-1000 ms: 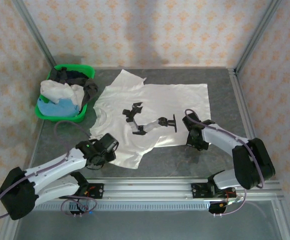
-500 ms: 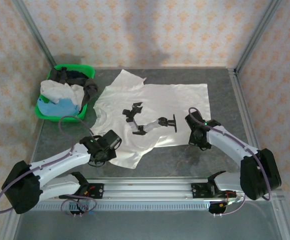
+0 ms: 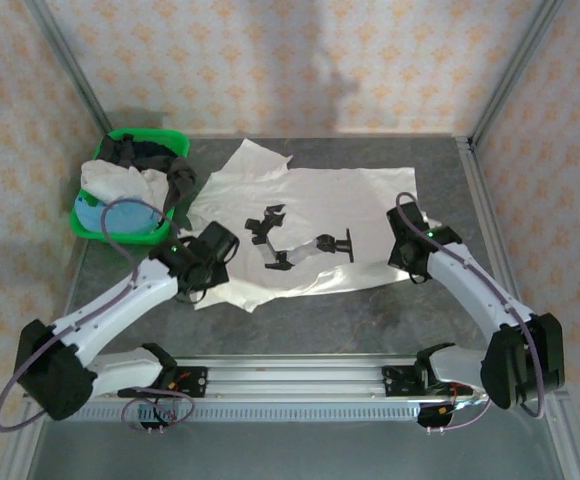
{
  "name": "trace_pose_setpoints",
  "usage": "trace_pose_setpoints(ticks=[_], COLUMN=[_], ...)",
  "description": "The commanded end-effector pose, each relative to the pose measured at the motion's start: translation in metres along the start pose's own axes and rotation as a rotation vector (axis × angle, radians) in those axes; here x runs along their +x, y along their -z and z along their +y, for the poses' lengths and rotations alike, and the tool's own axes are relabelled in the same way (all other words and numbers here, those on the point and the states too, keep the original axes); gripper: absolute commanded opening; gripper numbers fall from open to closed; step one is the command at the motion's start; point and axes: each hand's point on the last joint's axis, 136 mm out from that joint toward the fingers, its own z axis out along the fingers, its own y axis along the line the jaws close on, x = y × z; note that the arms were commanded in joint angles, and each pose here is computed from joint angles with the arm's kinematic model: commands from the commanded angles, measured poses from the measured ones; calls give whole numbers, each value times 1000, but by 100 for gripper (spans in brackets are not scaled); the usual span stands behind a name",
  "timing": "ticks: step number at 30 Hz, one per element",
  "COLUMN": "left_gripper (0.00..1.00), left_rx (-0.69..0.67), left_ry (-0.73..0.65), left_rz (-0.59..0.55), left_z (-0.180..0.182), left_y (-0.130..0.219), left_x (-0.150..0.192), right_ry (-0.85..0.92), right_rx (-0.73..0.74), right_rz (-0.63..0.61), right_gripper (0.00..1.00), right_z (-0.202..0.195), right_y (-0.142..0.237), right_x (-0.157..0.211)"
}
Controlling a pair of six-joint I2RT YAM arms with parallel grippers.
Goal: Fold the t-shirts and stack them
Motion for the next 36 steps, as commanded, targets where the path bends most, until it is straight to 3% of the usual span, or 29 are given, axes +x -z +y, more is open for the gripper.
trace_pose_setpoints(ticks=[1, 6, 12, 17, 26, 36], left_gripper=[0, 0, 0, 0, 0, 0], left_rx=[-45, -130, -236, -234, -253, -274], left_ry=[-76, -138, -147, -109, -157, -196], left_rz=[-22, 5, 3, 7, 63, 36], left_z=[-8, -26, -14, -1, -27, -43], left_y=[-2, -18, -21, -27, -57, -63], left_x=[-27, -57, -80, -93, -110, -145], right_ry=[18, 34, 36, -4, 12, 30], right_rx=[21, 33, 72, 66, 54, 155], right_rz=[-37, -12, -45, -79, -10, 19], right_gripper=[0, 0, 0, 0, 0, 0], right_z=[4, 18, 11, 2, 18, -4], right_y=[-8, -26, -22, -18, -49, -61], right_x=[-22, -36, -51, -62, -66, -62])
